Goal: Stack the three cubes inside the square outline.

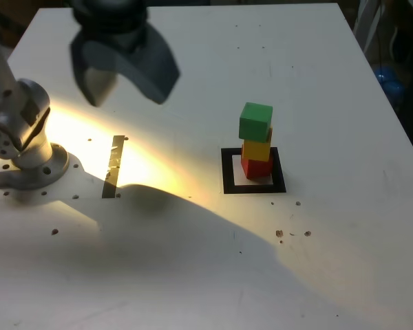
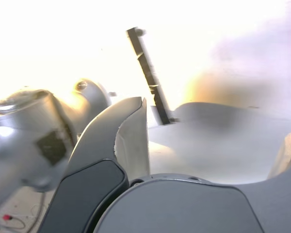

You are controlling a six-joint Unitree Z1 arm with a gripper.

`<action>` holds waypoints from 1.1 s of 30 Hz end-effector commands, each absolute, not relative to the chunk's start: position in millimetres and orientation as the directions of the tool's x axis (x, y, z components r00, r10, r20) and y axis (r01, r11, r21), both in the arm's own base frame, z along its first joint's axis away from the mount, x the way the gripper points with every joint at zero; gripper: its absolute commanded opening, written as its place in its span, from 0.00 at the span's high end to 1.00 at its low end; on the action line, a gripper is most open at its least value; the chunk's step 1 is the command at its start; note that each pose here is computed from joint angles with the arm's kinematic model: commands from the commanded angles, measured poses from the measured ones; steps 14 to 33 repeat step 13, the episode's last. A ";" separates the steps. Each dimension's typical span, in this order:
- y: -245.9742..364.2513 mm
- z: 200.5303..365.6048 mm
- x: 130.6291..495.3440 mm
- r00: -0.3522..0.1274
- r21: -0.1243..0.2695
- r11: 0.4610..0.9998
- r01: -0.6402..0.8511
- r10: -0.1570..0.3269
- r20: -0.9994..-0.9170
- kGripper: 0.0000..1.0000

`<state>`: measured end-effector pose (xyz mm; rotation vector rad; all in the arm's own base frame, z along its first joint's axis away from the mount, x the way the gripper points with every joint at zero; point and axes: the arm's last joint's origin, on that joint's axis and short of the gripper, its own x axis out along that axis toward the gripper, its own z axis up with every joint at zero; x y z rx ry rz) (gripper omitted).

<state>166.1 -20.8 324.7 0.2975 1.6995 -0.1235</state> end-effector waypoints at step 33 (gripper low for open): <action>-16.6 261.8 145.4 -0.136 0.117 0.968 0.223 0.149 -0.979 0.01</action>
